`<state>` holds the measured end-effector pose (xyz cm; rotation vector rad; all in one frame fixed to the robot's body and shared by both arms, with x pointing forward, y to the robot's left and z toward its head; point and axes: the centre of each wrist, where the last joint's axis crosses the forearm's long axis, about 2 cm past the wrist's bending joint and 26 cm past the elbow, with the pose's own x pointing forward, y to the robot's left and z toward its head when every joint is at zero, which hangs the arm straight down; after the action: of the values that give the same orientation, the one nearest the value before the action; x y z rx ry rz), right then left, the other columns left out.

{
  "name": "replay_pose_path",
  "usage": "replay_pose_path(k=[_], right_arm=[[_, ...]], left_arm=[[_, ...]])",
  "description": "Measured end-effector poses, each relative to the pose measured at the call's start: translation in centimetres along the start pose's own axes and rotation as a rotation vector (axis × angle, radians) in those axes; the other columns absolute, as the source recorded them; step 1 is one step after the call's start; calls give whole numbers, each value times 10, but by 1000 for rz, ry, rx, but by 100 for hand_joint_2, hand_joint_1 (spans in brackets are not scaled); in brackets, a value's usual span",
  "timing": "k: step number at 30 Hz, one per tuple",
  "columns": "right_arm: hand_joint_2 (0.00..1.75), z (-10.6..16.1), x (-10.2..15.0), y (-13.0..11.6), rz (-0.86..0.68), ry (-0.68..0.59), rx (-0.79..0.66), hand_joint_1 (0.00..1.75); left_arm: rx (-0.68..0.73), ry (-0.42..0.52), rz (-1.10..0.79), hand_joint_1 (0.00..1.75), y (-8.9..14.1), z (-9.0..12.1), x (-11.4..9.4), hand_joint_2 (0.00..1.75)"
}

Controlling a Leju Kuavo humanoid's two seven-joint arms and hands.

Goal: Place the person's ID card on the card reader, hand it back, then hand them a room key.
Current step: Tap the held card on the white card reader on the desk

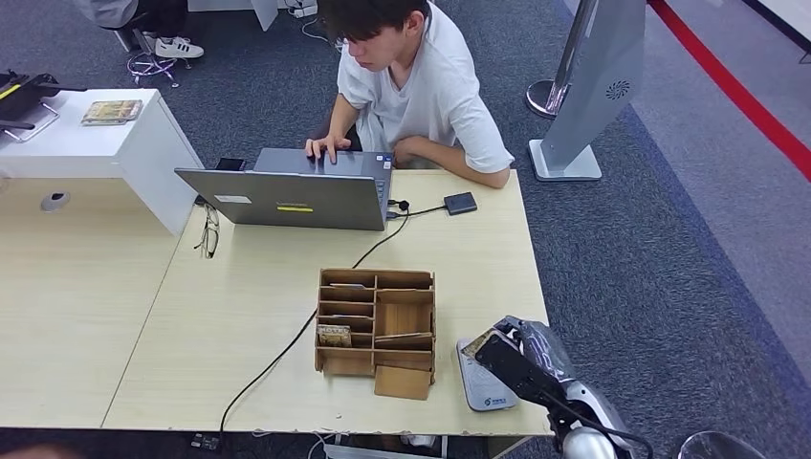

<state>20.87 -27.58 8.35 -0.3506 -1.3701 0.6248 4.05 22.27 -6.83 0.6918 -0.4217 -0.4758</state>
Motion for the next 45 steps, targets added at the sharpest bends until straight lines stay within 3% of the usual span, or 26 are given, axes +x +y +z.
replay_pose_path(k=[17,45], right_arm=[[175,3,-13,4,63,54,75,175],[175,-5,-6,24,254,67,86,175]], left_arm=[[9,-22,-34,0,-4,0,-3,0],[1,-13,-60,0,-6,-1,-6,0]])
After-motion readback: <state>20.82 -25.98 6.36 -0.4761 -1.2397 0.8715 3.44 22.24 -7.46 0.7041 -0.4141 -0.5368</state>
